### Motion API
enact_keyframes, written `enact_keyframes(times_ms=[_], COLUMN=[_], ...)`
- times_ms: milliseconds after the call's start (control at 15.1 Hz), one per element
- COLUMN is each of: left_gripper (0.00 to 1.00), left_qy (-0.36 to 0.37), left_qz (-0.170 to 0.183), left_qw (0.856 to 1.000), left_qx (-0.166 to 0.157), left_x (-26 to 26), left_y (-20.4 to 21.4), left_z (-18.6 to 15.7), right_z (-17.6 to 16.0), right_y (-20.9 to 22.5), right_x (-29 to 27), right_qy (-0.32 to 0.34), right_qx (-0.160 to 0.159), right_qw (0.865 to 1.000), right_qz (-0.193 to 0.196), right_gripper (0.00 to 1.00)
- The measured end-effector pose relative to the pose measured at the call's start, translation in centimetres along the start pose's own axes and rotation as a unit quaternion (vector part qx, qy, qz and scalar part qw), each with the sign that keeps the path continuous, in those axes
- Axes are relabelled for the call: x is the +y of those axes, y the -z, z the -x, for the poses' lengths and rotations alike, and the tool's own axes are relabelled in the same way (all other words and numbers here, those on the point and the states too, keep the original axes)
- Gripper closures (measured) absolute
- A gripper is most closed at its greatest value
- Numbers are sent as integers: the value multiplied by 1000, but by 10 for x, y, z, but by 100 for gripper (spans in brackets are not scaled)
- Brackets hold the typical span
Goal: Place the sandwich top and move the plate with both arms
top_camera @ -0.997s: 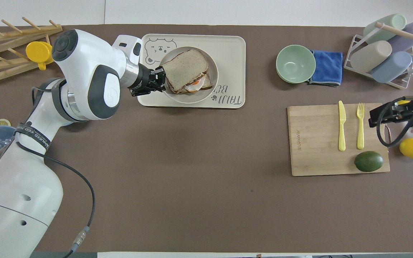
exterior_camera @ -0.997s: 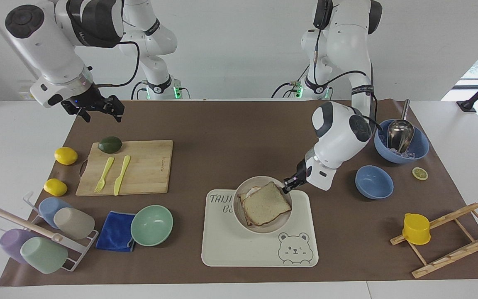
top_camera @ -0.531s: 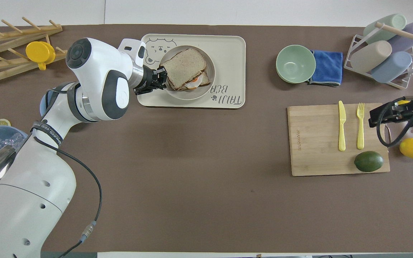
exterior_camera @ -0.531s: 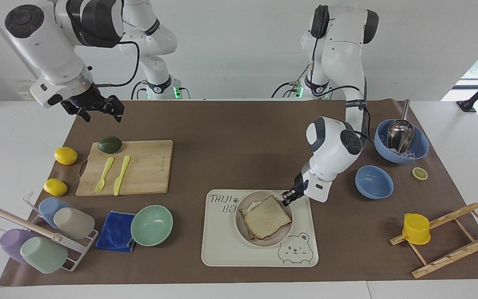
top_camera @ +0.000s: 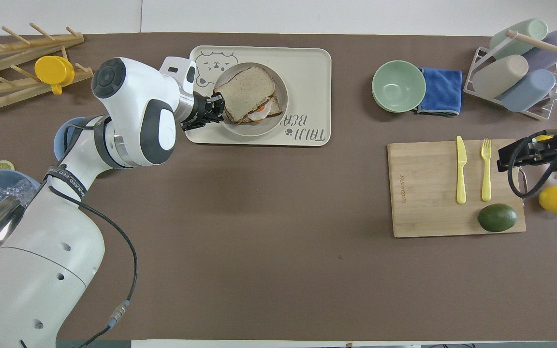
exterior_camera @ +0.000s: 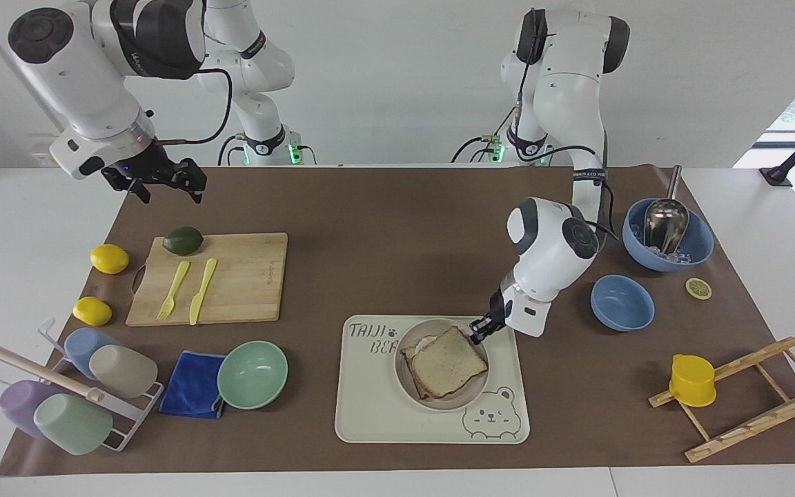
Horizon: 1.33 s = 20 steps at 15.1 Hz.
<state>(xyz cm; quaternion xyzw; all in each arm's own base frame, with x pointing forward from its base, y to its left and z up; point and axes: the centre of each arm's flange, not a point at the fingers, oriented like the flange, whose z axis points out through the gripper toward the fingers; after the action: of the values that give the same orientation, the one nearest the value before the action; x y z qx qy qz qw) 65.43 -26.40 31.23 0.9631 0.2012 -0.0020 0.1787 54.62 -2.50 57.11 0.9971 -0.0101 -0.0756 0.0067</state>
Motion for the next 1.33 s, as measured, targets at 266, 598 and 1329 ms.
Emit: enact_keyframes(times_ms=[266,598,1329], left_gripper=[78,23,0], left_qy=[-7,-17,-44], left_qz=[-7,-24,-104], left_qw=[1000,999,991], left_qx=[4,21,78], left_x=[0,-7,-42], left_y=[0,8,191], left_z=[0,-9,-23], right_z=[0,0,0], right_y=[0,0,0], right_x=[0,0,0], right_qy=[0,0,0], right_qx=[0,0,0], right_qw=[1000,1000,1000], right_qz=[0,0,0], right_gripper=[0,0,0])
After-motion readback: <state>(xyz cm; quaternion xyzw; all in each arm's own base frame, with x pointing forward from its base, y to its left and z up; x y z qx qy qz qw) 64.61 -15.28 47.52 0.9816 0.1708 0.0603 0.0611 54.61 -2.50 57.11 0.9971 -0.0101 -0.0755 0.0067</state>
